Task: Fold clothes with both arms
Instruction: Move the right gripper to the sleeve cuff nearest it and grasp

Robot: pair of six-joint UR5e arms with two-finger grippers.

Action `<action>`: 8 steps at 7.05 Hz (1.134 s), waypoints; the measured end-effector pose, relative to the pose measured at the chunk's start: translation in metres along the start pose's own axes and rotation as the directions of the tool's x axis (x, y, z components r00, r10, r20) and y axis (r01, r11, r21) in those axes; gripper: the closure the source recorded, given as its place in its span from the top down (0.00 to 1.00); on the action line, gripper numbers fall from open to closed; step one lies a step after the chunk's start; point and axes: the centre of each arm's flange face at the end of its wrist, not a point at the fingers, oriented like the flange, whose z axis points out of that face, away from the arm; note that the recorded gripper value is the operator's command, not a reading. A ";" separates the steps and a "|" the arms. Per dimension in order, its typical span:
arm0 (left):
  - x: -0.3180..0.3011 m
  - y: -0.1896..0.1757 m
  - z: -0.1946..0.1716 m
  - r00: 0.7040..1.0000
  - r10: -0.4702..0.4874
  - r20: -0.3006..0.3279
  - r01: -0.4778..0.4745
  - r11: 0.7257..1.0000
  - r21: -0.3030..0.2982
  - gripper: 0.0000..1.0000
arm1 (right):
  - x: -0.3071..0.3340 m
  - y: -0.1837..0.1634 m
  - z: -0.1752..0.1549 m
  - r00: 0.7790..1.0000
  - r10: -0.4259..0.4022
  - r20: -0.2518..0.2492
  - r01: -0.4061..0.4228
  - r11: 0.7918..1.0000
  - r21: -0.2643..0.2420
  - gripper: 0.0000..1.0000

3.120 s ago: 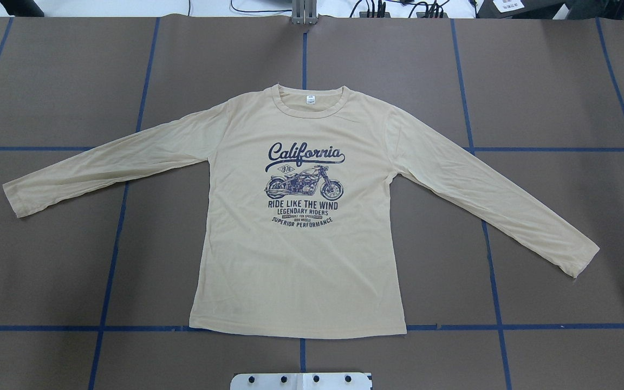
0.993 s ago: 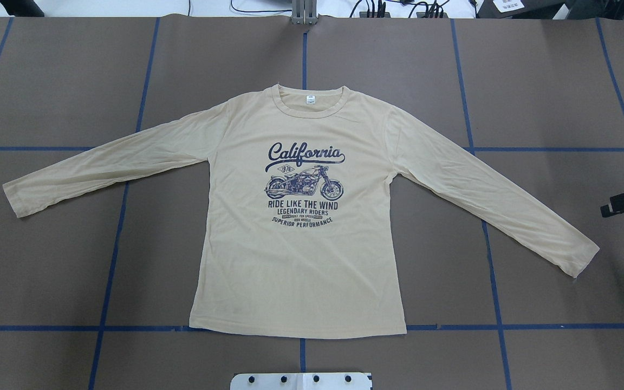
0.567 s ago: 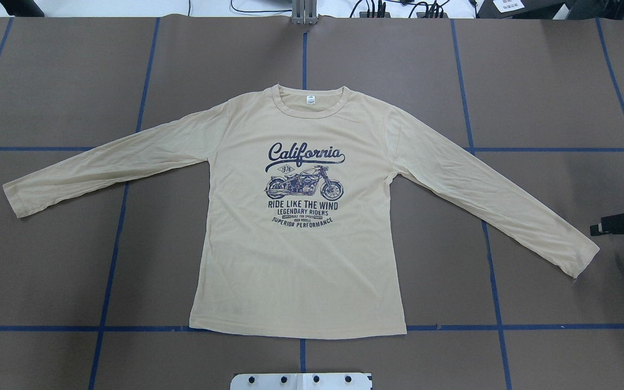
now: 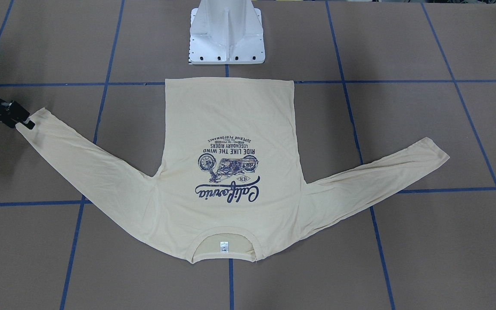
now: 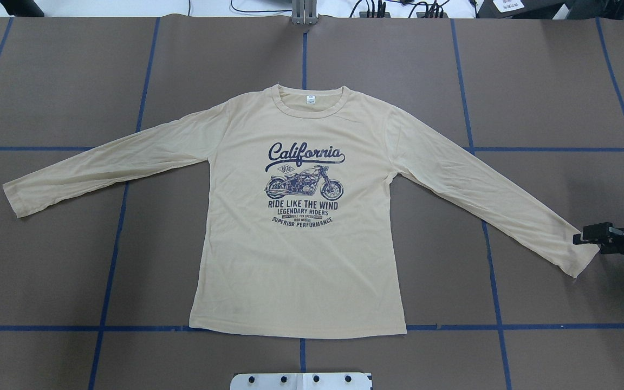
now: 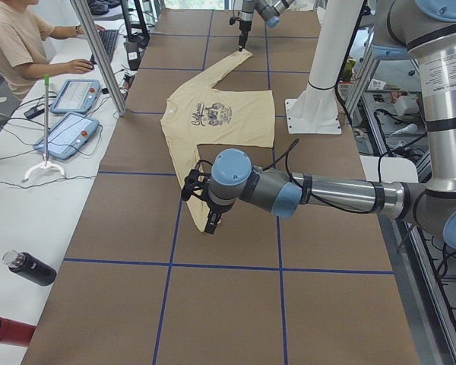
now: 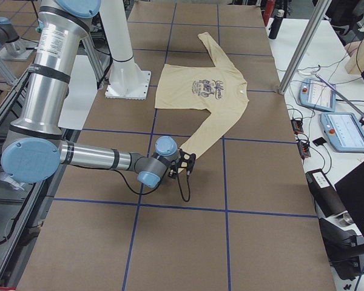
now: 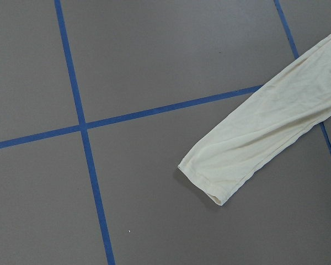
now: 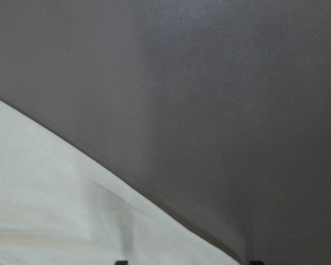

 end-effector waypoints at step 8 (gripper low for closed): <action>-0.002 0.001 0.002 1.000 -0.002 0.001 0.002 1.000 -0.004 1.00 | 0.002 0.001 0.002 0.999 0.010 -0.039 -0.010 1.000 0.011 0.66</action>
